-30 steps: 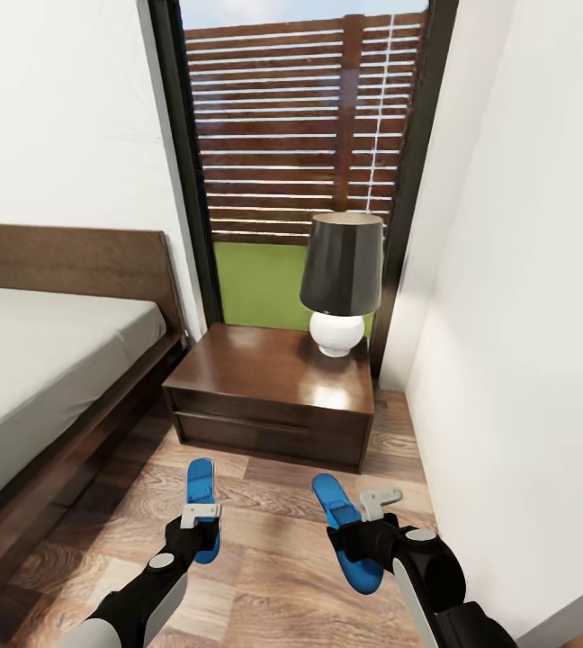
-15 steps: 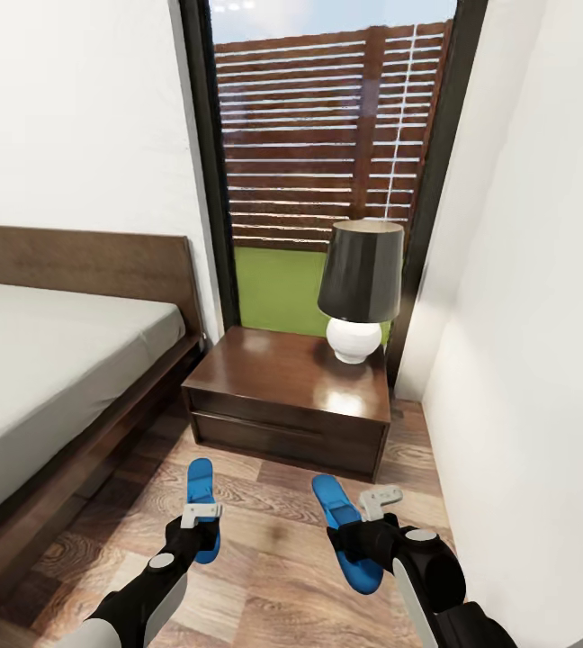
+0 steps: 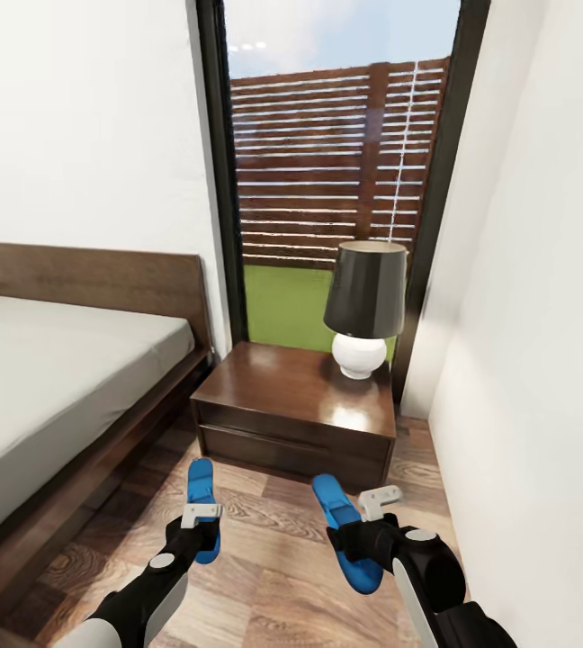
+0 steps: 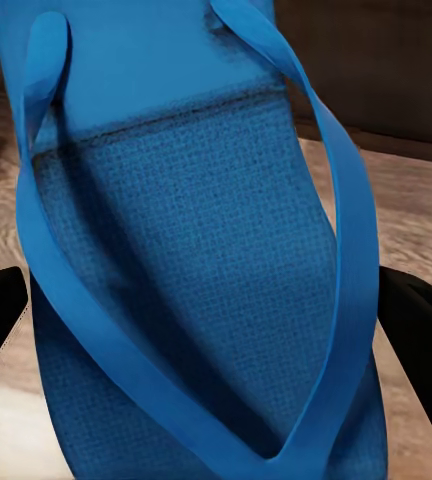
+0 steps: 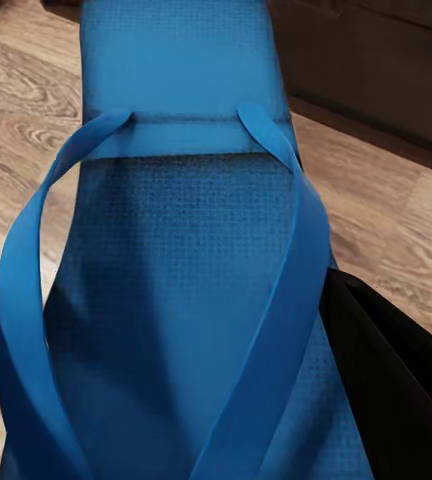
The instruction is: In the bedroom, move the book from the bed onto either nightstand, and place the two sandals side by side next to the bed.
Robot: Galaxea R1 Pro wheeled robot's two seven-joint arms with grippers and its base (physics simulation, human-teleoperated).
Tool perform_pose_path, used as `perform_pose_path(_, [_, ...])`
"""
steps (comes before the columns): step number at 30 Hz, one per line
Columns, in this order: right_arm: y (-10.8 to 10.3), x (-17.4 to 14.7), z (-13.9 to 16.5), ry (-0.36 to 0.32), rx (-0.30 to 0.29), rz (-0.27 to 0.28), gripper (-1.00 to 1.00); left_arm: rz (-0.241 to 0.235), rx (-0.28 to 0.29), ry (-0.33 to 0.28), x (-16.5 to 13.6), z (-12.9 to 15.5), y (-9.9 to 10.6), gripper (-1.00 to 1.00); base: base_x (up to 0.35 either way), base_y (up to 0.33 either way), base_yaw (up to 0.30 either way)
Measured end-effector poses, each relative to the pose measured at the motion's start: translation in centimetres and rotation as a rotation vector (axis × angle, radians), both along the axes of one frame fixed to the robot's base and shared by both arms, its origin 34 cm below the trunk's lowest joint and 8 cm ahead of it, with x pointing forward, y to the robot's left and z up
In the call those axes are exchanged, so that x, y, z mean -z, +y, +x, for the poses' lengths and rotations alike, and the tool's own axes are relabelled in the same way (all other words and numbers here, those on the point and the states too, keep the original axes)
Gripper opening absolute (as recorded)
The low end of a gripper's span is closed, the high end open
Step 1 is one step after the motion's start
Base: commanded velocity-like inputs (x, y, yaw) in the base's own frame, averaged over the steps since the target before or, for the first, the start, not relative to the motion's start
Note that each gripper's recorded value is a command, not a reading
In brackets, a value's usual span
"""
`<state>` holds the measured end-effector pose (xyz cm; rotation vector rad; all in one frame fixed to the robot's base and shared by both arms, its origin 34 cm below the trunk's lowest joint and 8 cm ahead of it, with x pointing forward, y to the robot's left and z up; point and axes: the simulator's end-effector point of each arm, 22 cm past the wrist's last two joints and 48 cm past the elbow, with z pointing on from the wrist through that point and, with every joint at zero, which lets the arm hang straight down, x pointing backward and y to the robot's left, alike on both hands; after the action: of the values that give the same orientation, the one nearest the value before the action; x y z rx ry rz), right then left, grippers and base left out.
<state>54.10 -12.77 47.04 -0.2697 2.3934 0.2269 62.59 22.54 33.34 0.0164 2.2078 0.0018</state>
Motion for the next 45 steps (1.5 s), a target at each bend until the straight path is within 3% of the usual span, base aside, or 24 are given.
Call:
perform_pose_path(12, [0.0, -2.4, 0.1, -0.049, 0.000, 0.000, -1.00, 0.000, 0.001, -0.048, -2.8, 0.8, 0.0, -1.00, 0.000, 0.000, 0.006])
perform_pose_path(45, [0.0, -9.7, 2.0, -0.048, 0.000, 0.000, -1.00, 0.000, 0.002, -0.047, -10.1, 2.7, 0.0, -1.00, 0.000, 0.000, 0.000])
